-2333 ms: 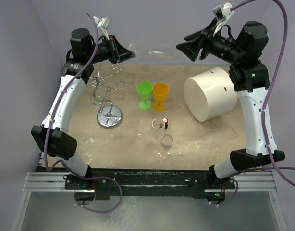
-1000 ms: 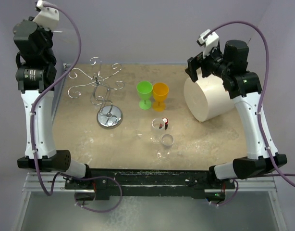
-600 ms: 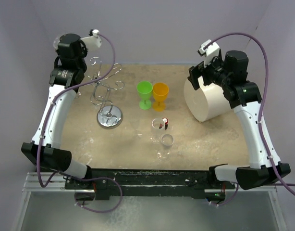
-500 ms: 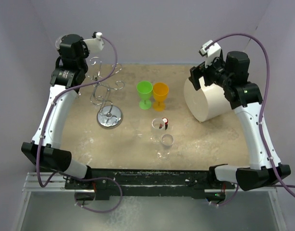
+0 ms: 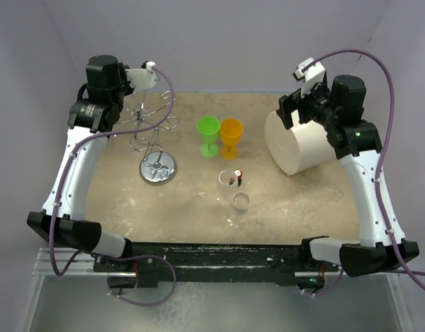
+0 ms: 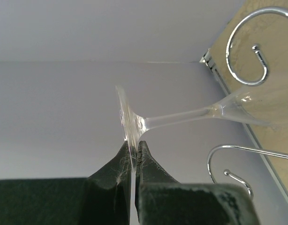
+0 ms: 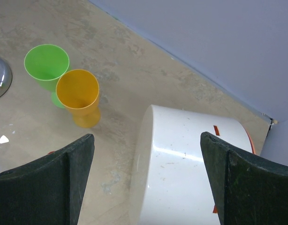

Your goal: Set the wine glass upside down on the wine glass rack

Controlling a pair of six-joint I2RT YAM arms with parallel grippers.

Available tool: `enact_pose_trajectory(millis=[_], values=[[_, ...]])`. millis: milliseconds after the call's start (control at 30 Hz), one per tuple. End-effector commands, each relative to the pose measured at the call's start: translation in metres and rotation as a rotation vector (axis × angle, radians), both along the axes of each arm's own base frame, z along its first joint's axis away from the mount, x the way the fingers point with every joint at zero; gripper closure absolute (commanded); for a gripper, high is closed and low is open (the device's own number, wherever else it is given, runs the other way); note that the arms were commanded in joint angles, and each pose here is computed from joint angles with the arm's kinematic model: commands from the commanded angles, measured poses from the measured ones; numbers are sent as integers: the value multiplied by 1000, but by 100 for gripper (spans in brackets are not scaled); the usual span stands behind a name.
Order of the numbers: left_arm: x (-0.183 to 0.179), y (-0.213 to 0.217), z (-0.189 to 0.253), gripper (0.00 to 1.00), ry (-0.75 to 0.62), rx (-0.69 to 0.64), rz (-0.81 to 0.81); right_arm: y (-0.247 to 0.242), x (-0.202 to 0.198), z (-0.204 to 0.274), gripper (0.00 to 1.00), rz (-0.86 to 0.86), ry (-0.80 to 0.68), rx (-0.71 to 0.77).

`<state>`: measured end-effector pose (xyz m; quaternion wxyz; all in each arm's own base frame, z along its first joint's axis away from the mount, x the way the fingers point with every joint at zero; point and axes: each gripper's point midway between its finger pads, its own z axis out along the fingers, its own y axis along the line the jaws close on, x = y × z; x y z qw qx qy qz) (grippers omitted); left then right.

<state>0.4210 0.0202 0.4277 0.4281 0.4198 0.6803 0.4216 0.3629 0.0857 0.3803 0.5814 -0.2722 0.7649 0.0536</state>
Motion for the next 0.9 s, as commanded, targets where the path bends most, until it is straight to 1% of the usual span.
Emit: enact_pose_trajectory(millis=[0,300,633,867], values=[[-10,-14,13,100,-36,-59,-82,1,-2,14,4,16,-50,26],[-12,-37,8,100,-15,-58,-225,-1,2,5,3,22,-26,34],[-5,-57,8,100,1,-85,-328,0,7,0,3,21,-11,39],[8,-68,15,100,-25,-111,-363,1,9,-1,3,27,-3,43]])
